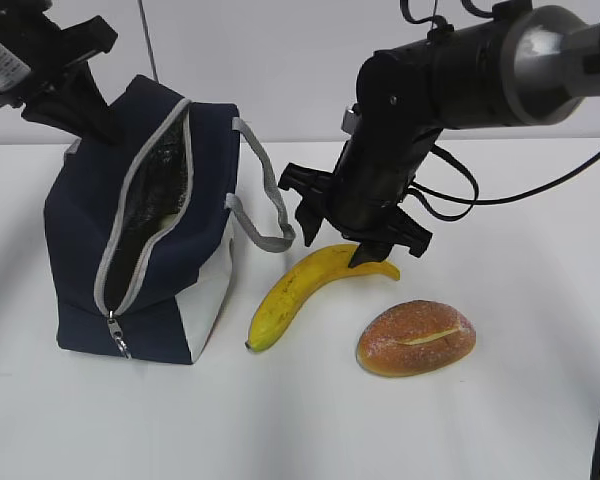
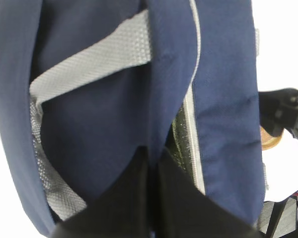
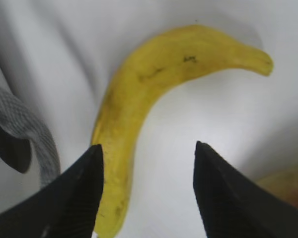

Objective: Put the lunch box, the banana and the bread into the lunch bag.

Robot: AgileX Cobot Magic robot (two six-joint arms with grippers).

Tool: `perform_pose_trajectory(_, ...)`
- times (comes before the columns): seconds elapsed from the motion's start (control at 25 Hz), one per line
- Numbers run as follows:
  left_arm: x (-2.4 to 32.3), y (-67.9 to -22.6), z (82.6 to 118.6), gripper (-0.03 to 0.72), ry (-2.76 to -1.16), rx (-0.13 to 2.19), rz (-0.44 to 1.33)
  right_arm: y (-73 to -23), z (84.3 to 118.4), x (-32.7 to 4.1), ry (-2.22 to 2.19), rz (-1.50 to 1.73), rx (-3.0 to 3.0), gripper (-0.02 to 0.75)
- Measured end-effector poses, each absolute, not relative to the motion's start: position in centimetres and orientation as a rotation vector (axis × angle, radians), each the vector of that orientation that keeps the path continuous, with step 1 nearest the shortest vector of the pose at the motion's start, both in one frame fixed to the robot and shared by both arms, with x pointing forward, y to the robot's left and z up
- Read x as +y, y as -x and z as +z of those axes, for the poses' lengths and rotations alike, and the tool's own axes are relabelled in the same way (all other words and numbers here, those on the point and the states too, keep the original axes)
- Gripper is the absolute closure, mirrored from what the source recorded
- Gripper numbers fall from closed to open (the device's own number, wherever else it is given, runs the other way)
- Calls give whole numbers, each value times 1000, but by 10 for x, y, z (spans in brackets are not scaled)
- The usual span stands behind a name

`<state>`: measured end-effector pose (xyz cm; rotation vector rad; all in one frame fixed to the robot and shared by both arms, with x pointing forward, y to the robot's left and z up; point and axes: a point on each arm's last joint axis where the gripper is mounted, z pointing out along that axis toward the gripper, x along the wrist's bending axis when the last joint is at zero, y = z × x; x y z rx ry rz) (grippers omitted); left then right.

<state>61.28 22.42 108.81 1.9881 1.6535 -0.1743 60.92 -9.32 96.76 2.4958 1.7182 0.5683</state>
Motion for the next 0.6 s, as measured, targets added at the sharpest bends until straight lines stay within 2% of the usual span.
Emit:
perform_pose_trajectory(0.32,224,-613,1088,690,-1989,1652,-175,-621,953,-85,-2626,725,1538,285)
perform_pose_trajectory(0.6,224,-613,1088,690,-1989,1652,-175,-623,930,-80,-2704,687,1502,278)
